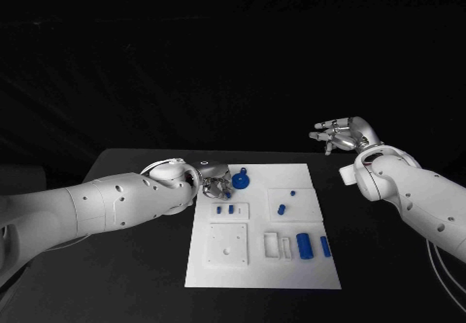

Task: Assemble the parts on the task board

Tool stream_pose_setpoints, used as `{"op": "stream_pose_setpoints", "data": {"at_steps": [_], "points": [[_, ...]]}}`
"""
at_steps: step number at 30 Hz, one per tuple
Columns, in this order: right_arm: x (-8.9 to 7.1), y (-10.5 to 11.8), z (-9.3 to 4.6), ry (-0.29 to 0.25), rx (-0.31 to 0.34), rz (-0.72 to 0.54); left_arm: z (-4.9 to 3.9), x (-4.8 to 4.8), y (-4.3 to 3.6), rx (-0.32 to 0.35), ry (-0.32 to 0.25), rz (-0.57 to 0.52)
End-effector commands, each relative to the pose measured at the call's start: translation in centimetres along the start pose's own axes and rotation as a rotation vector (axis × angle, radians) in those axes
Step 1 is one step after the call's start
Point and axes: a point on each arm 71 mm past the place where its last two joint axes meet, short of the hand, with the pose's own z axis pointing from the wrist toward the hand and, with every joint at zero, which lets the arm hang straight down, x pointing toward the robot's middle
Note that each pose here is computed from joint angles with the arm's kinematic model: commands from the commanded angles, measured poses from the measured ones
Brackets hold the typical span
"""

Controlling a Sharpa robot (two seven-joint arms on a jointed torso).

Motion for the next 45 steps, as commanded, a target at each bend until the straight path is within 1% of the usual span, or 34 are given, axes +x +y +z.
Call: {"op": "stream_pose_setpoints", "data": {"at_steps": [1,12,22,32,45], "points": [[0.10,0.04,-0.03,0.014,-0.006,-0.002,-0.02,0.38,-0.07,0.000,0.027,0.024],[0.13,0.04,-0.03,0.015,-0.006,-0.002,-0.04,0.49,-0.34,0.005,0.031,0.025],[0.14,-0.01,-0.04,0.015,-0.005,-0.002,-0.25,0.42,0.05,-0.007,0.024,0.025],[0.15,-0.07,-0.04,0.015,-0.003,-0.002,-0.31,0.33,0.27,-0.012,0.016,0.028],[0.14,-0.10,-0.05,0.016,-0.002,-0.002,-0.12,0.41,0.06,-0.008,0.027,0.019]]}}
